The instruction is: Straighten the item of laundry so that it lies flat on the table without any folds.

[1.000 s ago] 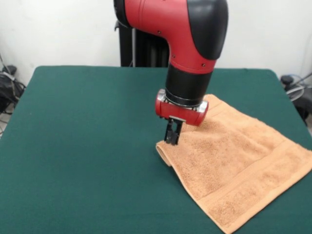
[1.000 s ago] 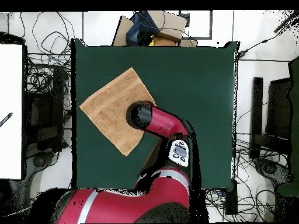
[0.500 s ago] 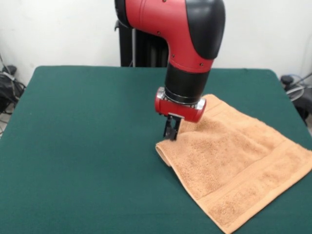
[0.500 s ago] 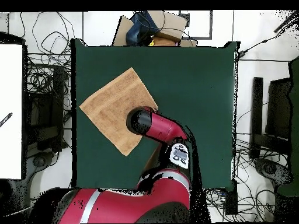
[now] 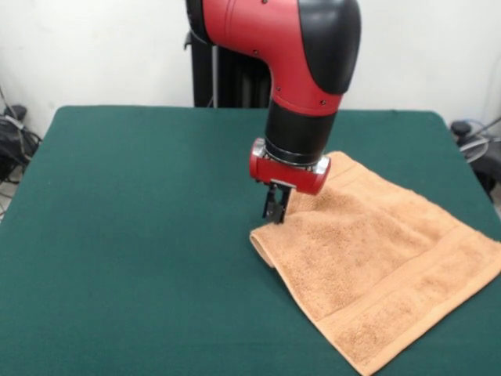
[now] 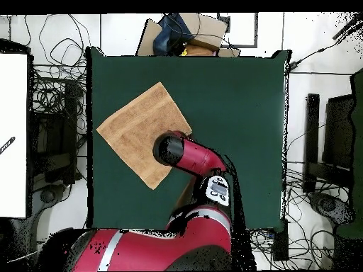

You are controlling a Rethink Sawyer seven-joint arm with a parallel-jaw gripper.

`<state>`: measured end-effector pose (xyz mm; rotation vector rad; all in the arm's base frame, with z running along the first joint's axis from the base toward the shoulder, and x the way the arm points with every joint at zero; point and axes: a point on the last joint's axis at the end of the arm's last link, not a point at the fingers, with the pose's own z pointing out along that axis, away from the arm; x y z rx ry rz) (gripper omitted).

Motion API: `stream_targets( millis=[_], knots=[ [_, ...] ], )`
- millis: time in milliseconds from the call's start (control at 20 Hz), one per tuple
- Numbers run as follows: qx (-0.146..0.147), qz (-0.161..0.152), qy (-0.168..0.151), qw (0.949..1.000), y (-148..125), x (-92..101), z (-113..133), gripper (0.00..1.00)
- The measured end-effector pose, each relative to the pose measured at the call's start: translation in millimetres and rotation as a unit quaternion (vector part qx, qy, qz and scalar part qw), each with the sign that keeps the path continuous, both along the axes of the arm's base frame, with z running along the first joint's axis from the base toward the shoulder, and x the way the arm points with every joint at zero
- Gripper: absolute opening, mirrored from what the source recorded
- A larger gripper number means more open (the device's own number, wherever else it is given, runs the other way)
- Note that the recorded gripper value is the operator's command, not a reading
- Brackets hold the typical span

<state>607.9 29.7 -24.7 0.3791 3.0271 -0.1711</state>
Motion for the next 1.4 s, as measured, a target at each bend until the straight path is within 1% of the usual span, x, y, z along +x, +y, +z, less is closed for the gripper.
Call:
stream_targets(
  millis=[150,200,750,1400],
  knots=[
    [-0.001,0.000,-0.003,1.0000,0.1,-2.0,-0.7,0.00],
    [-0.001,0.000,-0.004,1.0000,0.2,-2.7,-1.0,1.00],
    [-0.004,-0.003,-0.012,0.9999,-2.2,-8.4,-4.1,1.00],
    [0.000,-0.005,-0.014,0.9999,-2.5,-7.7,-5.5,1.00]
  ],
)
